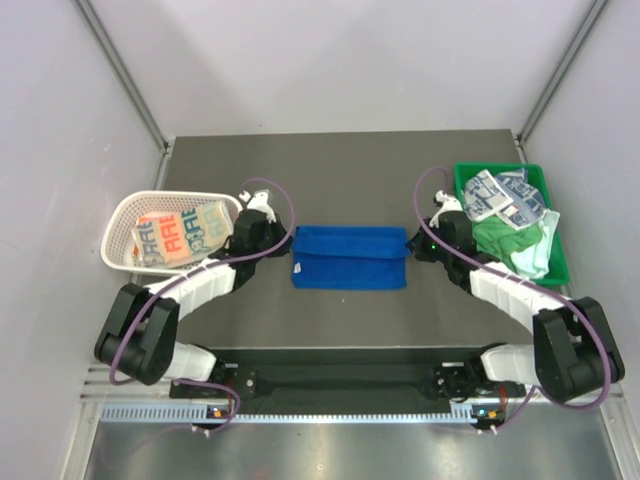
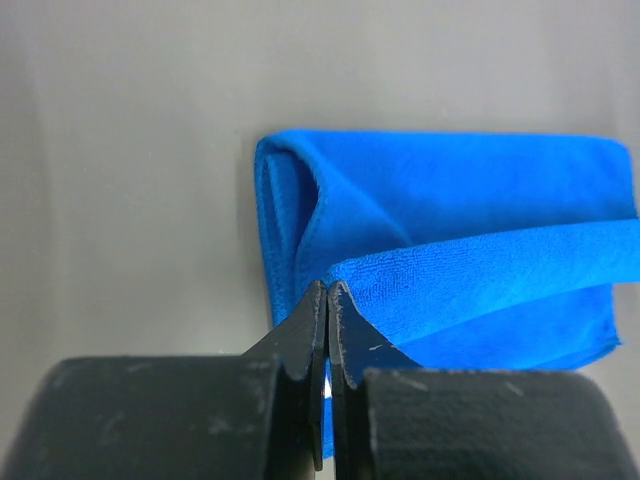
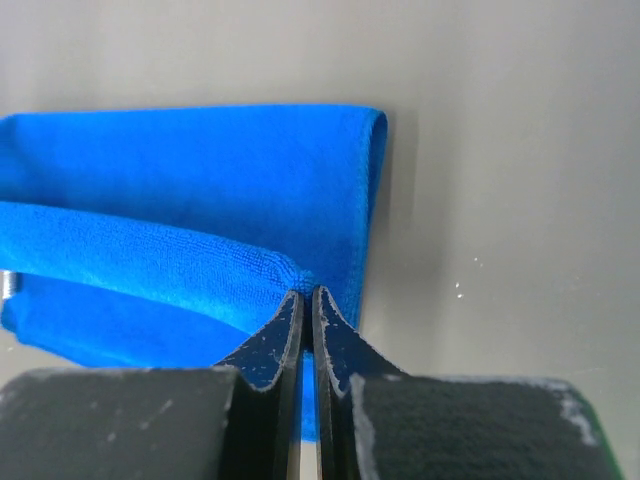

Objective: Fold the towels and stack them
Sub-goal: Fold the towel, then neatly place the folded towel into the bin

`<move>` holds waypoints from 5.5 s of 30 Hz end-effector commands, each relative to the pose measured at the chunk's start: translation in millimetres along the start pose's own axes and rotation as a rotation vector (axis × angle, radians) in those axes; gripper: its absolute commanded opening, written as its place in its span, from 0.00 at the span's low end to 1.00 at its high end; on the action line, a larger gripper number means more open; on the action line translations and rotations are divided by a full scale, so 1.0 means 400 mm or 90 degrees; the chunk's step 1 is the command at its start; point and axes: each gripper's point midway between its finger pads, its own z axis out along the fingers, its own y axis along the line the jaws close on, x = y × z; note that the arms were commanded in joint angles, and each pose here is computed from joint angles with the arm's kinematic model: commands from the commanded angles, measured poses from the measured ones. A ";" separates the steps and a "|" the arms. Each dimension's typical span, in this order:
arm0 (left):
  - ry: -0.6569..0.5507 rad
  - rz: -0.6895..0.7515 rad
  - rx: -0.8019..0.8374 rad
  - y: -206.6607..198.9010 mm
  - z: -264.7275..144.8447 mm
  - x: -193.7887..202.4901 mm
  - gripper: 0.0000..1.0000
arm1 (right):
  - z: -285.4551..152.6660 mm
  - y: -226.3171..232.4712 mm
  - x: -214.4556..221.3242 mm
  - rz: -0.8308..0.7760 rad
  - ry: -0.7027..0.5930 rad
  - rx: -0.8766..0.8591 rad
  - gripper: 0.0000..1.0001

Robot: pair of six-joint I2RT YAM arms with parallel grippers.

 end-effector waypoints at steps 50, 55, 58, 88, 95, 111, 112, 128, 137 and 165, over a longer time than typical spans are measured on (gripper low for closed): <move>0.141 -0.047 -0.007 -0.111 0.024 0.061 0.24 | -0.046 0.049 -0.038 0.000 -0.039 -0.028 0.30; 0.191 -0.042 -0.019 -0.106 0.062 0.124 0.22 | -0.005 0.047 -0.012 0.003 -0.010 -0.022 0.29; 0.207 -0.040 -0.015 -0.111 0.051 0.148 0.22 | -0.002 0.057 0.016 -0.001 0.006 -0.028 0.28; 0.200 -0.032 -0.138 -0.008 -0.099 0.182 0.15 | -0.055 0.049 0.211 -0.043 0.105 -0.019 0.27; 0.176 -0.050 -0.072 -0.087 -0.105 0.116 0.16 | -0.059 0.048 0.232 -0.040 0.116 -0.018 0.26; 0.266 -0.039 -0.145 -0.007 -0.040 0.242 0.25 | -0.093 0.082 0.123 -0.048 0.061 -0.001 0.27; 0.268 -0.036 -0.158 0.006 -0.041 0.248 0.25 | -0.091 0.084 0.120 -0.049 0.061 -0.001 0.27; 0.196 -0.007 -0.176 -0.026 -0.075 0.109 0.40 | 0.011 0.072 0.162 -0.055 0.109 0.025 0.27; 0.203 -0.014 -0.205 0.009 -0.013 0.062 0.71 | 0.012 0.064 0.189 -0.045 0.115 0.011 0.27; 0.369 -0.063 -0.224 0.089 0.054 0.281 0.65 | 0.012 0.081 0.199 -0.040 0.122 -0.034 0.27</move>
